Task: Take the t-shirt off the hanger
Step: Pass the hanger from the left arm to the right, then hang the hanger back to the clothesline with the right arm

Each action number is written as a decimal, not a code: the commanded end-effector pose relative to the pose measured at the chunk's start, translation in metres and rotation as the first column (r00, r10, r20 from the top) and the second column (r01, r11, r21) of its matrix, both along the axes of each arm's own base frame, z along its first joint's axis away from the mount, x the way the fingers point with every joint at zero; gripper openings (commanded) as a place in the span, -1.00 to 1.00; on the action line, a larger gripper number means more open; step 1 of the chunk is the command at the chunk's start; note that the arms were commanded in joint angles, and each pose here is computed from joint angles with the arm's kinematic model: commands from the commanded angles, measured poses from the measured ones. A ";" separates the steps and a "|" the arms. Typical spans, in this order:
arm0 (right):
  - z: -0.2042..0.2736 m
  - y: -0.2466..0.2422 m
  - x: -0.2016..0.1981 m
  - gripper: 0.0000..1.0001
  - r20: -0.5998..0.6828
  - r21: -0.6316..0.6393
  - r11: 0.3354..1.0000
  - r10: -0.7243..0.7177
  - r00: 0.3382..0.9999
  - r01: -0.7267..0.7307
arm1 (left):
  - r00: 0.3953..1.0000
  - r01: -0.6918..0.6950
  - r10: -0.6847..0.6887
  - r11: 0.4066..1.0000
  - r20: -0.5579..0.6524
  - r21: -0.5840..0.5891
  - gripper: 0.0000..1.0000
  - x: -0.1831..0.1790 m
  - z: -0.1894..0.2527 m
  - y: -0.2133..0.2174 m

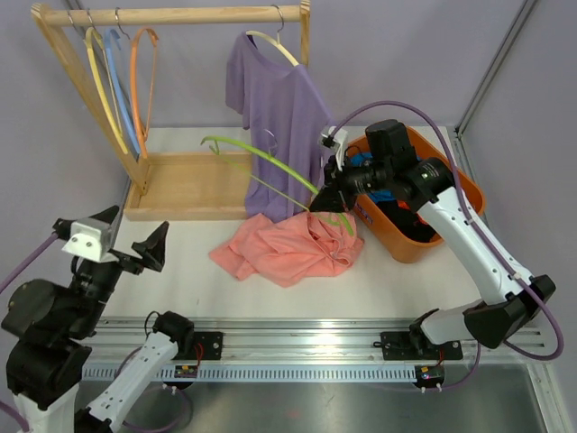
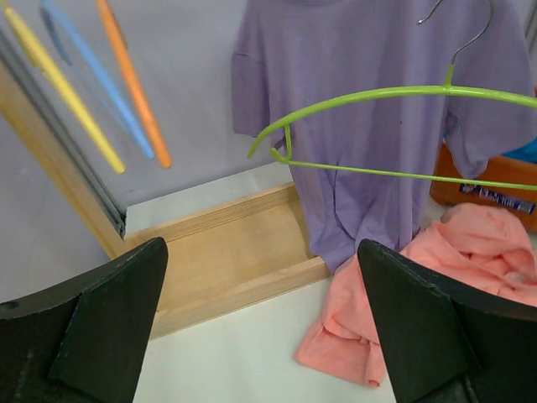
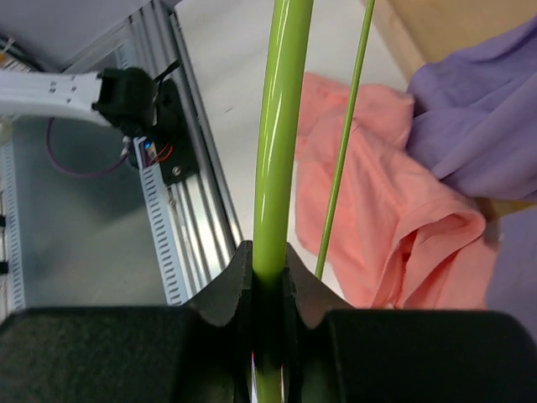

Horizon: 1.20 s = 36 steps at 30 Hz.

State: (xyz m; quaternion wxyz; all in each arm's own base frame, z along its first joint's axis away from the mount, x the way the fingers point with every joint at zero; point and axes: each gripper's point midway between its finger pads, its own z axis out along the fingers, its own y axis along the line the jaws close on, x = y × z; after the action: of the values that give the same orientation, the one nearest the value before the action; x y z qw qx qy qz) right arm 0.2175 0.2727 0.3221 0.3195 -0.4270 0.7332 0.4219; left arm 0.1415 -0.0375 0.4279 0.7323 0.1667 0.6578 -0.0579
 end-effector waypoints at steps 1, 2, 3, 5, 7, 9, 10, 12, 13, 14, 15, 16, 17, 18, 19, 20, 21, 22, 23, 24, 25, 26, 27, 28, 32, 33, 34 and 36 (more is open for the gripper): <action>0.061 0.028 0.040 -1.00 0.143 0.149 0.981 -0.149 0.978 0.128 | 0.992 -0.112 0.120 0.978 0.034 -0.176 0.98 -0.009 0.010 0.023; 0.060 0.039 0.047 -1.00 0.148 0.146 0.980 -0.159 0.976 0.138 | 0.992 -0.110 0.119 0.974 0.033 -0.199 0.98 -0.011 0.010 0.024; 0.063 0.042 0.059 -1.00 0.135 0.152 0.968 -0.219 0.966 0.198 | 0.993 -0.108 0.118 0.972 0.033 -0.209 0.98 -0.013 0.010 0.024; 0.078 0.060 0.075 -1.00 0.106 0.187 0.950 -0.272 0.956 0.250 | 0.993 -0.105 0.114 0.970 0.027 -0.220 0.98 -0.016 0.008 0.025; 0.087 0.073 0.103 -1.00 0.091 0.204 0.911 -0.381 0.920 0.357 | 0.994 -0.100 0.106 0.961 0.007 -0.257 0.98 -0.017 0.006 0.023; 0.112 0.079 0.121 -1.00 0.109 0.249 0.859 -0.484 0.868 0.447 | 0.995 -0.097 0.100 0.958 0.000 -0.269 0.98 -0.018 0.004 0.022; 0.100 0.088 0.134 -1.00 0.075 0.221 0.846 -0.511 0.856 0.485 | 0.996 -0.090 0.094 0.956 0.001 -0.278 0.98 -0.018 0.004 0.021; 0.130 0.096 0.140 -1.00 0.082 0.282 0.823 -0.533 0.842 0.493 | 0.996 -0.084 0.086 0.956 -0.005 -0.281 0.98 -0.017 0.000 0.019; 0.119 0.105 0.148 -1.00 0.059 0.260 0.824 -0.534 0.844 0.503 | 0.997 -0.077 0.080 0.954 -0.002 -0.289 0.98 -0.018 0.000 0.018; 0.124 0.108 0.151 -1.00 0.054 0.274 0.818 -0.537 0.842 0.505 | 0.997 -0.075 0.077 0.955 -0.007 -0.288 0.98 -0.016 -0.003 0.017; 0.142 0.113 0.149 -1.00 0.063 0.321 0.809 -0.536 0.842 0.492 | 0.997 -0.072 0.073 0.955 -0.007 -0.289 0.98 -0.016 -0.004 0.016; 0.138 0.117 0.156 -1.00 0.060 0.323 0.802 -0.547 0.835 0.502 | 0.997 -0.071 0.073 0.953 -0.006 -0.294 0.98 -0.015 -0.005 0.015; 0.140 0.121 0.157 -1.00 0.061 0.331 0.800 -0.548 0.834 0.501 | 0.998 -0.067 0.069 0.952 -0.005 -0.297 0.97 -0.015 -0.005 0.015; 0.151 0.122 0.156 -1.00 0.062 0.360 0.790 -0.551 0.832 0.496 | 0.998 -0.067 0.068 0.952 -0.007 -0.299 0.98 -0.015 -0.007 0.014; 0.147 0.127 0.159 -1.00 0.058 0.353 0.794 -0.547 0.835 0.495 | 0.998 -0.060 0.061 0.950 -0.004 -0.306 0.98 -0.014 -0.007 0.013; 0.148 0.129 0.161 -1.00 0.062 0.358 0.789 -0.553 0.831 0.499 | 0.998 -0.057 0.058 0.950 -0.004 -0.307 0.98 -0.015 -0.008 0.012; 0.159 0.129 0.160 -1.00 0.068 0.384 0.780 -0.557 0.827 0.494 | 0.998 -0.054 0.055 0.950 -0.008 -0.308 0.98 -0.014 -0.010 0.011; 0.157 0.133 0.163 -1.00 0.068 0.386 0.780 -0.556 0.828 0.492 | 0.999 -0.054 0.054 0.949 -0.010 -0.312 0.98 -0.013 -0.011 0.010; 0.159 0.133 0.165 -1.00 0.069 0.394 0.775 -0.561 0.825 0.494 | 0.999 -0.051 0.050 0.948 -0.011 -0.314 0.98 -0.012 -0.011 0.009; 0.165 0.133 0.167 -1.00 0.074 0.414 0.764 -0.569 0.819 0.494 | 0.999 -0.050 0.047 0.948 -0.018 -0.313 0.98 -0.010 -0.013 0.008; 0.165 0.135 0.170 -1.00 0.078 0.420 0.763 -0.571 0.817 0.492 | 0.999 -0.047 0.045 0.948 -0.015 -0.316 0.98 -0.009 -0.012 0.007; 0.165 0.136 0.171 -1.00 0.079 0.424 0.761 -0.571 0.817 0.491 | 0.999 -0.043 0.040 0.947 -0.017 -0.317 0.98 -0.008 -0.013 0.005; 0.170 0.136 0.172 -1.00 0.075 0.438 0.750 -0.580 0.812 0.495 | 0.999 -0.036 0.032 0.947 -0.016 -0.318 0.98 -0.007 -0.014 0.003; 0.164 0.139 0.177 -1.00 0.070 0.431 0.750 -0.582 0.810 0.502 | 0.999 -0.032 0.027 0.947 -0.020 -0.320 0.98 -0.004 -0.014 0.001; 0.148 0.148 0.185 -1.00 0.028 0.412 0.749 -0.580 0.814 0.519 | 1.000 -0.015 0.006 0.948 -0.030 -0.319 0.98 0.002 -0.015 -0.006; 0.148 0.151 0.186 -1.00 0.015 0.416 0.746 -0.577 0.817 0.520 | 0.999 -0.009 -0.002 0.948 -0.033 -0.319 0.98 0.003 -0.015 -0.008; 0.142 0.155 0.190 -1.00 0.009 0.410 0.749 -0.573 0.819 0.520 | 0.999 -0.007 -0.004 0.947 -0.034 -0.321 0.98 0.004 -0.015 -0.009; 0.147 0.156 0.193 -1.00 0.009 0.433 0.741 -0.574 0.819 0.514 | 0.999 -0.001 -0.013 0.946 -0.041 -0.325 0.98 0.005 -0.016 -0.011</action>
State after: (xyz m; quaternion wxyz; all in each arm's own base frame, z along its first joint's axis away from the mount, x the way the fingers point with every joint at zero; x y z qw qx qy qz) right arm 0.4055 0.4231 0.4333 0.5244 -0.1632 0.7379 0.3923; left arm 0.1402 -0.0382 0.3998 0.7274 0.0419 0.6688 -0.1474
